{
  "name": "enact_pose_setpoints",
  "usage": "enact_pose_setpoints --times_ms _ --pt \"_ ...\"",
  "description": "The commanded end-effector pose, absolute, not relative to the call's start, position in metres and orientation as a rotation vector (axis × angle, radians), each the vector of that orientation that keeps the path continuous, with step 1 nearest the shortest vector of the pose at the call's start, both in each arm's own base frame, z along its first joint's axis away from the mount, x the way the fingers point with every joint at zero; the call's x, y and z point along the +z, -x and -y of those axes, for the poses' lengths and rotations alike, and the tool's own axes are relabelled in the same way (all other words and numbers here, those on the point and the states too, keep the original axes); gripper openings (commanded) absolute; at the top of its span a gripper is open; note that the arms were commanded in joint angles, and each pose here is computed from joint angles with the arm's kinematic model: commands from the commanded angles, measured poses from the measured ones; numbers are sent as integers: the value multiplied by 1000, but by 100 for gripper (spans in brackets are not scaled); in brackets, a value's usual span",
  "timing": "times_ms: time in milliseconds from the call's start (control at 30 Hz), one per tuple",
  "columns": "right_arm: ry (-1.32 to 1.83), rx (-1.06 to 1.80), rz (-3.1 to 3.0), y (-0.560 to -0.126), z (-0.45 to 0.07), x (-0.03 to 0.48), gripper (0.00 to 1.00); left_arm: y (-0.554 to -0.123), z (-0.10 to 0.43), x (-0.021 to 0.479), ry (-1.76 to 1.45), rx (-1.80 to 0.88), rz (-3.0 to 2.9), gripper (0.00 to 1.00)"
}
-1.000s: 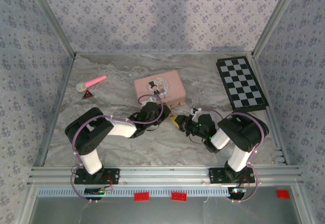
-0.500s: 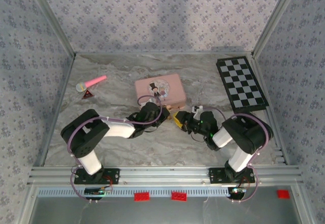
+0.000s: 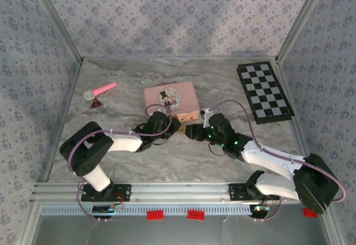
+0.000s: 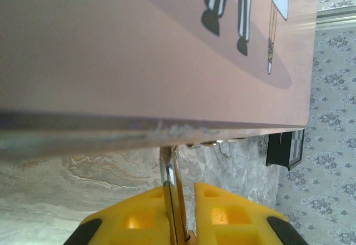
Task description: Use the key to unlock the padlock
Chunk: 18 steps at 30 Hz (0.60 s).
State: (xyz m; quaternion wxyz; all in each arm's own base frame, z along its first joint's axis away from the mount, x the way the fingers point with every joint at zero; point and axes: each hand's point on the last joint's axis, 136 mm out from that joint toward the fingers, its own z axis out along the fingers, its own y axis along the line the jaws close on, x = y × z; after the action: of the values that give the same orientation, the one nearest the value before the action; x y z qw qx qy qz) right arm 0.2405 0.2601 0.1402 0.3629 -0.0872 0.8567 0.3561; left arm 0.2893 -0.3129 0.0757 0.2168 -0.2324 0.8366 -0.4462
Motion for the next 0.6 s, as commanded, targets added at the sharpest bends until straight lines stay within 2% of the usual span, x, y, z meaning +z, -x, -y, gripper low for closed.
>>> enact_pose_setpoints --times_ms 0,167,567 --pt "383 531 -2184 -243 -229 112 49 -294 314 96 724 -1339 -2262 0" --pt "628 307 -1926 -228 -246 115 50 -291 319 101 694 -1372 -2266 0" --pt "904 173 -1704 -208 -270 109 45 -276 326 93 671 -1376 -2323 0"
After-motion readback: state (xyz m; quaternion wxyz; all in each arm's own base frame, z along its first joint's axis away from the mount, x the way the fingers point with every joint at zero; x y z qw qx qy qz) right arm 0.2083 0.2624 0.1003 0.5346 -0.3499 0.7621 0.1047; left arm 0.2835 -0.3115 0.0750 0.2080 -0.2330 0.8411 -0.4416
